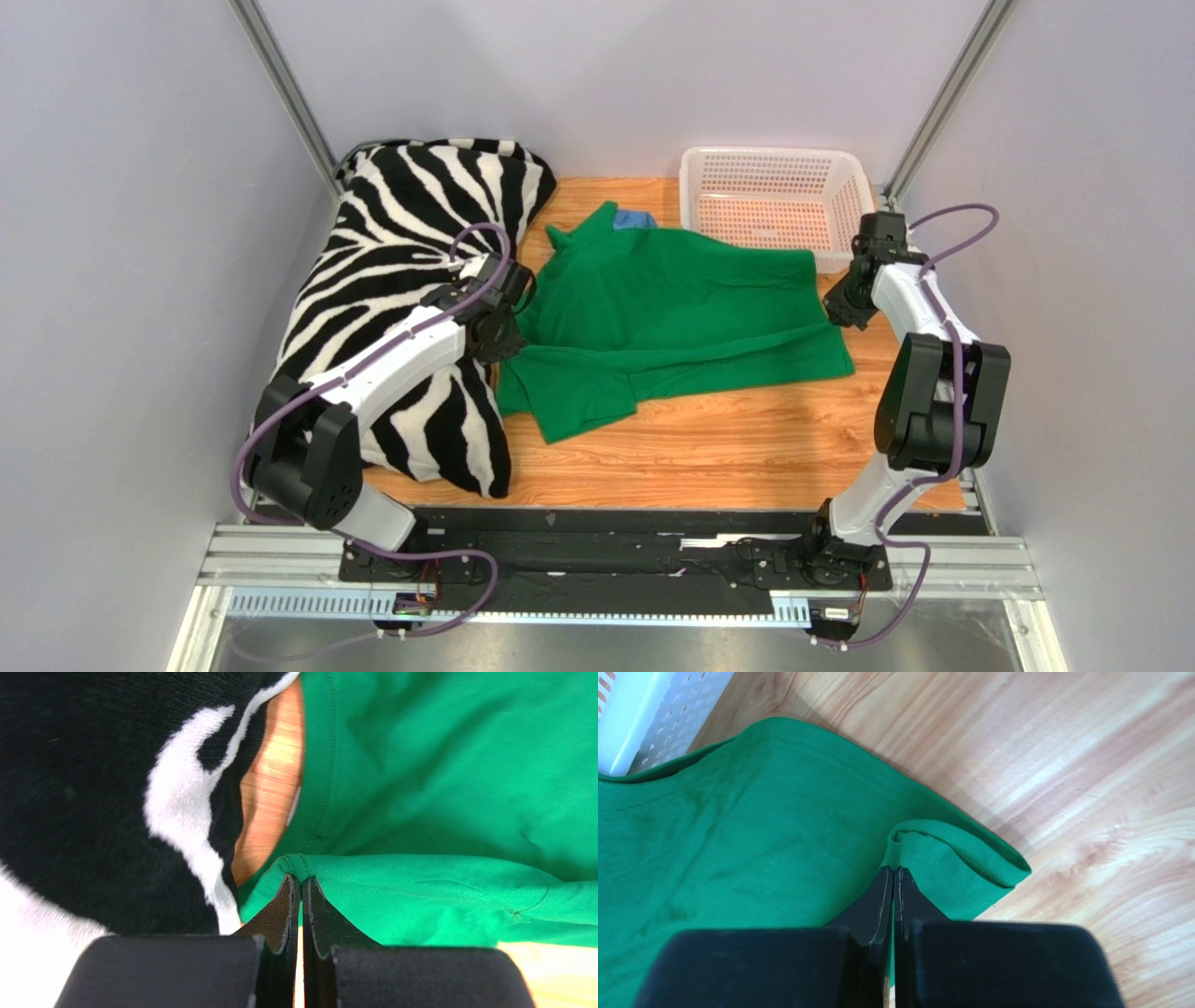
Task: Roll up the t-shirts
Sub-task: Fold the T-shirt at the center of the board.
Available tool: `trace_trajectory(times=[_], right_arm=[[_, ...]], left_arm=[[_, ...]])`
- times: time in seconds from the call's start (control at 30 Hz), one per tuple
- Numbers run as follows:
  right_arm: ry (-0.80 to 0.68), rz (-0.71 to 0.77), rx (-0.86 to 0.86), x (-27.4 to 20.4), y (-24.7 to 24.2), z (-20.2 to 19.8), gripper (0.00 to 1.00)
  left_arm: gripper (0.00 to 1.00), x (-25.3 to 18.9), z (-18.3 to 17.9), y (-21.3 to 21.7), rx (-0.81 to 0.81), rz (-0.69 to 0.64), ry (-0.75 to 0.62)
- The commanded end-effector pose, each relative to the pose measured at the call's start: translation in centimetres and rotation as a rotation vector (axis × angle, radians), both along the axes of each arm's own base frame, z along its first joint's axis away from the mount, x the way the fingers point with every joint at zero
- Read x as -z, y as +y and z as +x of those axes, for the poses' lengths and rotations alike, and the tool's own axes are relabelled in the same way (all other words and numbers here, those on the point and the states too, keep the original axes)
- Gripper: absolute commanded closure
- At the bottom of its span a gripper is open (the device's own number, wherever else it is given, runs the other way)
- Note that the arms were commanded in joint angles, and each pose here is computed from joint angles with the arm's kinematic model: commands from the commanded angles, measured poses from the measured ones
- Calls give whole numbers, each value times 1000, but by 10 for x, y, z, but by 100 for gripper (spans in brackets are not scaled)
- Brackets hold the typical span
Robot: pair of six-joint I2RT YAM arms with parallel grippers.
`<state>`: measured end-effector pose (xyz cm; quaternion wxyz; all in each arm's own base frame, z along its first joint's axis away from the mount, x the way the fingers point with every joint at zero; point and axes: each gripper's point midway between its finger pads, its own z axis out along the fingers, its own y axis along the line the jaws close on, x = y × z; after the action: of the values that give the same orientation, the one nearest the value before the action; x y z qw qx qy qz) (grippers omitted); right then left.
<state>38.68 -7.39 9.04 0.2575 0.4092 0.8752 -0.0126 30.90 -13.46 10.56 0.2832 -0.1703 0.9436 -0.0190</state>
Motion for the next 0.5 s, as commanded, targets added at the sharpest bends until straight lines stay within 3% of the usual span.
trace_trajectory(times=[0.0, 0.07, 0.13, 0.17, 0.2, 0.23, 0.3, 0.4, 0.47], right_arm=[[-19, -17, -33, 1, 3, 22, 100], [-2, -17, -33, 6, 3, 20, 100], [-1, -24, -36, 6, 2, 20, 83], [1, -25, -35, 3, 2, 19, 72], [-15, -32, -38, -5, 1, 19, 55], [-24, -40, -34, -10, 0, 18, 49], [-37, -60, -26, -24, -2, 11, 40], [-14, -77, -2, -26, -4, -8, 40], [-38, -76, 11, -33, -3, -19, 42]], left_arm=[[100, 4, 16, 1, 10, 18, -7], [98, 6, 22, -2, 35, 14, -7], [74, 2, 27, -7, 59, 4, -17], [51, -2, 27, -8, 71, -3, -24], [44, -5, 26, -8, 81, -5, -31], [39, -6, 23, -10, 91, -20, -36], [34, -20, 16, -9, 88, -55, -72], [35, -23, -9, -1, 43, -95, -68], [41, -13, -28, 3, 13, -138, -62]])
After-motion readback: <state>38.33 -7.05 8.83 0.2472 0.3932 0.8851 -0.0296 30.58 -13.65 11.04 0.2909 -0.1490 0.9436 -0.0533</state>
